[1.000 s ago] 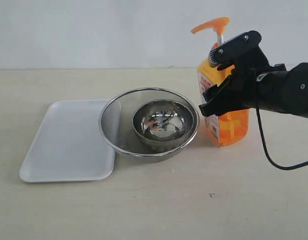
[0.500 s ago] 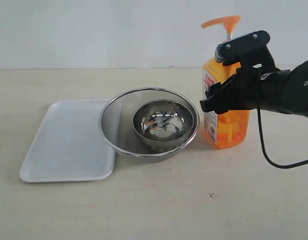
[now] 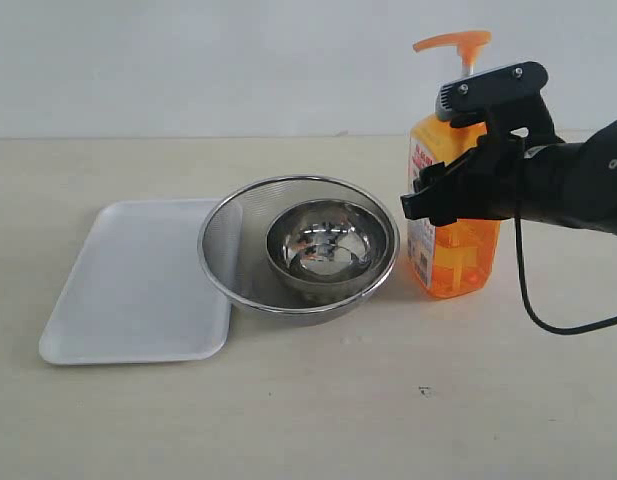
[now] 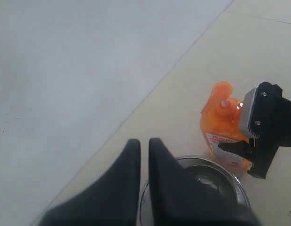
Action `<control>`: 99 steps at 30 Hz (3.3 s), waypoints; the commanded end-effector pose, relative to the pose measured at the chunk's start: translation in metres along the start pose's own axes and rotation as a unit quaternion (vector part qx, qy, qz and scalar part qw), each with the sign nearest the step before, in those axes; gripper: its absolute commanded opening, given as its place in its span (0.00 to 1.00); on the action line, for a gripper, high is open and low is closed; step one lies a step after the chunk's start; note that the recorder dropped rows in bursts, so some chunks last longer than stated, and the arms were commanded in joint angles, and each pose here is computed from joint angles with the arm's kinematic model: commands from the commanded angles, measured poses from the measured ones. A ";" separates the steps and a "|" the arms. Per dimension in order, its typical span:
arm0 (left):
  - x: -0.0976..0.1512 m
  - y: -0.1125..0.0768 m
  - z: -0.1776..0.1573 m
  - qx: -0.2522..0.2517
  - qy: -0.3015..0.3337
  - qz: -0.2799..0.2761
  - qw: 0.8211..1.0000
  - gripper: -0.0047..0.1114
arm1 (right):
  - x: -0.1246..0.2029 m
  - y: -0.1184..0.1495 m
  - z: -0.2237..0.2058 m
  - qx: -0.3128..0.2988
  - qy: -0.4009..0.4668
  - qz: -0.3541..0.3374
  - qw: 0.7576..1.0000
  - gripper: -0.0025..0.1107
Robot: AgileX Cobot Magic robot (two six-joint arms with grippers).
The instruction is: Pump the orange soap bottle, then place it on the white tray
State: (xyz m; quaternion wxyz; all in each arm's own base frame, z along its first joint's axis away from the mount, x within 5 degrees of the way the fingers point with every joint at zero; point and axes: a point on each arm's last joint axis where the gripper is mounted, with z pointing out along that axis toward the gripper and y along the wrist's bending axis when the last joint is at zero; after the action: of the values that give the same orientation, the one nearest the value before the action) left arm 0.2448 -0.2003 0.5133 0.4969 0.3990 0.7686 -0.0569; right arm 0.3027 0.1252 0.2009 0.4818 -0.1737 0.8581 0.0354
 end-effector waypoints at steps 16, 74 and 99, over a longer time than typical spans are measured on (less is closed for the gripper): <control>0.009 0.016 -0.063 -0.068 0.004 -0.030 0.997 0.08 | 0.001 0.000 -0.002 0.000 0.000 0.004 1.000 0.02; 0.208 -0.024 -0.157 -0.122 0.079 -0.242 0.959 0.08 | 0.003 0.002 -0.002 -0.008 0.010 -0.002 1.000 0.02; 0.295 -0.053 -0.158 -0.118 0.090 -0.320 0.935 0.08 | -0.012 -0.002 -0.017 -0.003 -0.024 0.009 1.000 0.02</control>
State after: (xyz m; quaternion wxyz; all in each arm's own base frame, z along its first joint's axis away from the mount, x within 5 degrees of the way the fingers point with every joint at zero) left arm 0.0426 0.0042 0.3441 0.4296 0.0784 0.8963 -0.0777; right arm 0.2944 0.1248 0.2067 0.4684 -0.1688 0.8654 0.0559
